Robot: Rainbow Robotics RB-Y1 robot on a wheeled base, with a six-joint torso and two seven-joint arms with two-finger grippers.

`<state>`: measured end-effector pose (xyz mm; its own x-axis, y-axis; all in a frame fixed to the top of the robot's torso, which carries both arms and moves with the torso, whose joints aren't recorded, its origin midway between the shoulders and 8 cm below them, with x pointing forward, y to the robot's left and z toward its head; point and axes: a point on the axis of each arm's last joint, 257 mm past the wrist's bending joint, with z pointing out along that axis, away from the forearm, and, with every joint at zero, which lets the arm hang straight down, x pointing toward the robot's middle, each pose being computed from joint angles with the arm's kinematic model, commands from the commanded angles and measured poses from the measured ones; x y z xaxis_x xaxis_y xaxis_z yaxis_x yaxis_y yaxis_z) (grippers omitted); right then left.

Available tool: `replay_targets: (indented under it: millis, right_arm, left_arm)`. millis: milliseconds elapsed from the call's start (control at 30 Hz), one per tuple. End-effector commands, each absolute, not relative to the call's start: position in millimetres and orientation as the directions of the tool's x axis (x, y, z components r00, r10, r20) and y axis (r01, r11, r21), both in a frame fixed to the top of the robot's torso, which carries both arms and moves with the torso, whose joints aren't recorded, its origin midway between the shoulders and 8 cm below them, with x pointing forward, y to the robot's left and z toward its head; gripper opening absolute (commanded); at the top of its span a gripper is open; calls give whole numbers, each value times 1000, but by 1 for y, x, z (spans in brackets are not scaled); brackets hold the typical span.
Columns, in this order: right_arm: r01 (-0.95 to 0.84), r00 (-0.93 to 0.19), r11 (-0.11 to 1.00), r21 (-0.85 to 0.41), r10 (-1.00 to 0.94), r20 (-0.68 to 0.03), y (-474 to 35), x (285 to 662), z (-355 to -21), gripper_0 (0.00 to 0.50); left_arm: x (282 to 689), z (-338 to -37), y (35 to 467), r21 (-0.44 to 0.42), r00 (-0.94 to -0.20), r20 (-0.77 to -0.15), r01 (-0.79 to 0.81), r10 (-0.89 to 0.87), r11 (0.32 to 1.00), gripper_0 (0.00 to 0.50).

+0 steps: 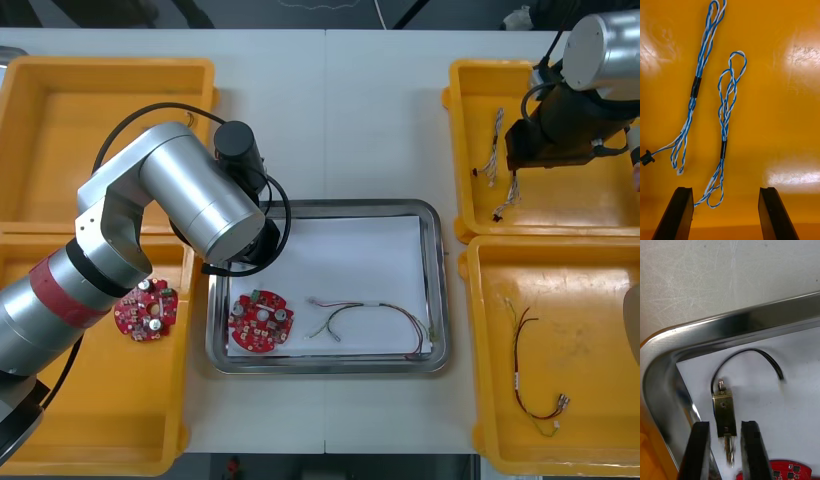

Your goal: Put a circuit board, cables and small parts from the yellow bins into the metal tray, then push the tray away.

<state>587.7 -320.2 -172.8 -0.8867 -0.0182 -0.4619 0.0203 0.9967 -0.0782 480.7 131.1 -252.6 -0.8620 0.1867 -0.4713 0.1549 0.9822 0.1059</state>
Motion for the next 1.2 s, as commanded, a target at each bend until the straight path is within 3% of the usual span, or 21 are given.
replay_targets:
  millis: [33, 367, 767, 800, 833, 867, 900, 933, 1000, 1200]
  right_arm:
    - [26, -862, 998, -51, -3, -506, -300, 606, -161, 500]
    - [46, -867, 998, -35, 22, -497, -303, 613, -188, 500]
    - [54, -872, 997, -56, 20, -490, -303, 615, -205, 500]
    - [55, -872, 997, -56, 21, -489, -303, 615, -206, 481]
    - [58, -873, 997, -54, 24, -488, -302, 614, -206, 345]
    - [59, -873, 997, -53, 26, -486, -302, 614, -206, 257]
    - [61, -877, 997, -50, 30, -479, -302, 612, -207, 132]
    - [64, -880, 997, -49, 33, -474, -302, 611, -208, 51]
    - [68, -882, 997, -47, 38, -470, -302, 610, -208, 0]
    - [87, -881, 995, -43, 57, -470, -308, 609, -206, 0]
  left_arm:
    - [474, -256, 113, 25, -873, -482, 80, 82, 996, 500]
    - [467, -241, 106, -4, -868, -494, 65, 55, 998, 500]
    - [449, -187, 108, -66, -853, -522, 36, -3, 997, 500]
    - [450, -182, 111, -70, -850, -526, 27, -14, 997, 500]
    - [450, -176, 116, -77, -848, -530, 15, -28, 997, 500]
    - [452, -171, 118, -80, -844, -535, 7, -37, 997, 500]
    - [454, -165, 126, -80, -841, -538, -10, -52, 997, 500]
    - [457, -158, 133, -83, -838, -541, -32, -72, 996, 500]
    - [461, -147, 146, -85, -832, -545, -66, -102, 994, 500]
    - [485, -100, 188, -169, -778, -583, -168, -235, 971, 500]
